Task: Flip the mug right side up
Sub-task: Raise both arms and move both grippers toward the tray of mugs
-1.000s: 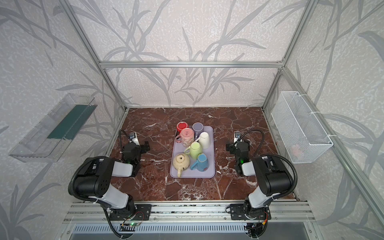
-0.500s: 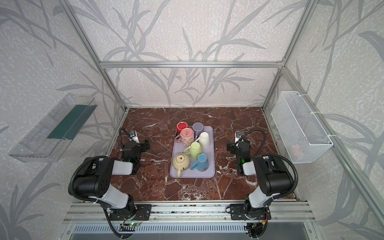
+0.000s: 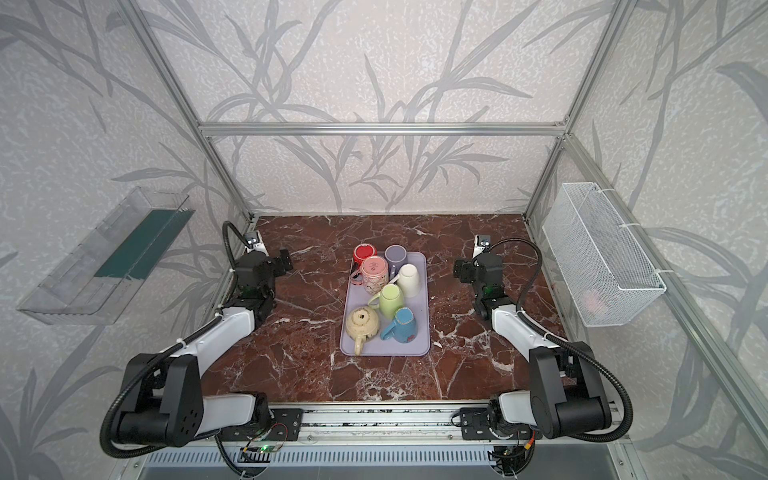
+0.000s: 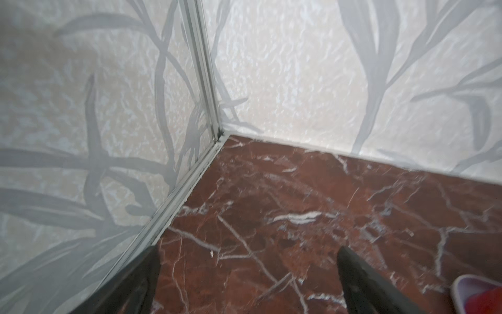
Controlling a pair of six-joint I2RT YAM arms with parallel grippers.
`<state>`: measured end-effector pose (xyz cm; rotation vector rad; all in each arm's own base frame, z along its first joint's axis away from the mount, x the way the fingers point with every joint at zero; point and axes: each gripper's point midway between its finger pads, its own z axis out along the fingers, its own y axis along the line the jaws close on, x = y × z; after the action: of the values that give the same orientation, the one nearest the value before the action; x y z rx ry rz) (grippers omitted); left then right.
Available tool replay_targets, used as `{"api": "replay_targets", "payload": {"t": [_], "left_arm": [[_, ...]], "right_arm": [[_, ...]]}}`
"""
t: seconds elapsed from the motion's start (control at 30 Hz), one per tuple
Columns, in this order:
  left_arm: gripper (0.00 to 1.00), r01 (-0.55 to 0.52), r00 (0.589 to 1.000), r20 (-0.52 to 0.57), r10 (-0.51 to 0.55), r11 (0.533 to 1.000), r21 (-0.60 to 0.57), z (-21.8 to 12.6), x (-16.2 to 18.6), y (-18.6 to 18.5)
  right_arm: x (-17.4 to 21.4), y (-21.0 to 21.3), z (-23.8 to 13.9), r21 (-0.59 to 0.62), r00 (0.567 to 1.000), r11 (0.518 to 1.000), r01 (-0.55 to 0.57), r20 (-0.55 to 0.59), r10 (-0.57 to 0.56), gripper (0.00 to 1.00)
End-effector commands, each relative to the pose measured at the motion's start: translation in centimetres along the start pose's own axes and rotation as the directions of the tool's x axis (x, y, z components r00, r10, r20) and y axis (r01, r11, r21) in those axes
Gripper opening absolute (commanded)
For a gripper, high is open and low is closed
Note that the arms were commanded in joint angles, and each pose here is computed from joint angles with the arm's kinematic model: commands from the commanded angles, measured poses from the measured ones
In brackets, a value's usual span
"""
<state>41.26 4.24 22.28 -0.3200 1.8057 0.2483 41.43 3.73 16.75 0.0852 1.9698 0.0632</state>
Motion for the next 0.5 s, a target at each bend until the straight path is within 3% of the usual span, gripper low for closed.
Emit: {"api": "replay_targets", "payload": {"t": [0.0,0.1,0.17,0.23,0.37,0.47], "left_arm": [[0.98,0.022,0.974,-0.226,-0.010,0.999,0.049,-1.0,2.4,-1.7],[0.85,0.077,0.940,-0.340,-0.020,0.985,0.157,-1.6,3.1,-4.3],[0.76,0.167,0.906,-0.420,-0.049,0.954,0.250,-2.1,4.2,-6.7],[0.69,0.225,0.874,-0.480,-0.071,0.936,0.272,-2.7,5.5,-7.8],[0.64,0.300,0.811,-0.578,-0.097,0.916,0.267,-3.4,9.2,-9.4],[0.62,0.312,0.773,-0.632,-0.057,0.901,0.300,-3.8,11.7,-11.5]], "right_arm": [[2.1,2.1,-0.3,-0.094,0.972,0.980,-0.177,-0.176,0.158,0.82],[2.7,4.2,0.5,-0.174,0.939,0.951,-0.256,-0.277,0.202,0.72],[3.6,6.1,1.2,-0.251,0.919,0.921,-0.297,-0.338,0.204,0.68],[4.8,7.0,1.9,-0.279,0.897,0.898,-0.342,-0.381,0.223,0.68],[6.8,7.3,3.1,-0.266,0.860,0.864,-0.428,-0.415,0.298,0.62],[8.0,8.1,4.1,-0.267,0.824,0.839,-0.474,-0.471,0.315,0.55]]}}
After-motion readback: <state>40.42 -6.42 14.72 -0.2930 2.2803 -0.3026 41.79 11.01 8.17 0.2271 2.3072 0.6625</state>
